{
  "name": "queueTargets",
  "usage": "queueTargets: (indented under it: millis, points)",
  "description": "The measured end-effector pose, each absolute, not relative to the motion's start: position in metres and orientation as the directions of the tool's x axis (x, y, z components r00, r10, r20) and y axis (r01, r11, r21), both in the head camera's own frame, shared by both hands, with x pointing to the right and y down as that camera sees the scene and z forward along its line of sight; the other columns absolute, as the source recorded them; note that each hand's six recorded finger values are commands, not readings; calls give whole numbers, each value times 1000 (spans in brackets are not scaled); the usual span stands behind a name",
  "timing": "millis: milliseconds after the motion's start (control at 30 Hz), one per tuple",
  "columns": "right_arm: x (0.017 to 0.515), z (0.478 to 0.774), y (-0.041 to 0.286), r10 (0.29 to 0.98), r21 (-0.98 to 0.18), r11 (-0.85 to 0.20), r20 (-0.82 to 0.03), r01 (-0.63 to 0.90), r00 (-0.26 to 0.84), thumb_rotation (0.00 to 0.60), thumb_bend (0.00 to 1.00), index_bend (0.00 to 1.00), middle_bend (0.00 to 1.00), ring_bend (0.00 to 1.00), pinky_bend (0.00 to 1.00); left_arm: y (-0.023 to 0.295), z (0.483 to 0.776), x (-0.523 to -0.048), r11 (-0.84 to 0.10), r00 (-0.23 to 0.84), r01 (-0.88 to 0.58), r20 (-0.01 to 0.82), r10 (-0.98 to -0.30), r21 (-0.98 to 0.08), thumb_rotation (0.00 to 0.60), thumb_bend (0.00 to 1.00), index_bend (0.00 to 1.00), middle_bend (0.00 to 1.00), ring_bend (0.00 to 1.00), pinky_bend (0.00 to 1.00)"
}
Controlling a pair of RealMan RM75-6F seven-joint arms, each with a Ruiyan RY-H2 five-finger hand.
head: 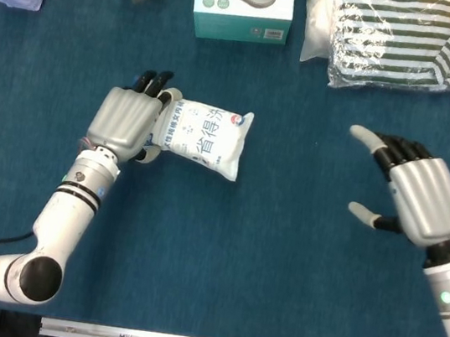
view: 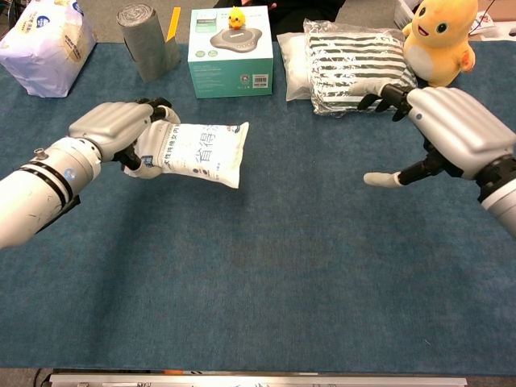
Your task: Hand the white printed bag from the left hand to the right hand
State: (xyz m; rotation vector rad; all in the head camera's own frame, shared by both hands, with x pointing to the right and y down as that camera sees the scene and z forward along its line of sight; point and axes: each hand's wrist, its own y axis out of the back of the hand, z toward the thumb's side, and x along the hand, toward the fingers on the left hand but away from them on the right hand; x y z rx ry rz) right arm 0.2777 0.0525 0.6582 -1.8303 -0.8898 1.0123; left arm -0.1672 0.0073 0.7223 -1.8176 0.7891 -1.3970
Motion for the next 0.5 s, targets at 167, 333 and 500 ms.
queueTargets:
  millis: [167, 333, 500]
  points:
    - [267, 658, 52, 848, -916, -366, -256, 164, 464, 600, 56, 189, 270, 260, 333, 8, 713, -156, -609, 257, -95, 571, -779, -788, 600, 258, 686, 64, 80, 339]
    - [259, 654, 51, 837, -937, -308, -186, 162, 515, 600, 56, 189, 270, 260, 333, 9, 703, -147, -654, 289, -119, 604, -743, -747, 600, 258, 686, 64, 80, 339]
    - [252, 653, 53, 808, -950, -263, -122, 167, 576, 600, 56, 189, 270, 259, 333, 13, 699, -139, -689, 316, -130, 628, -711, -713, 600, 258, 686, 64, 80, 342]
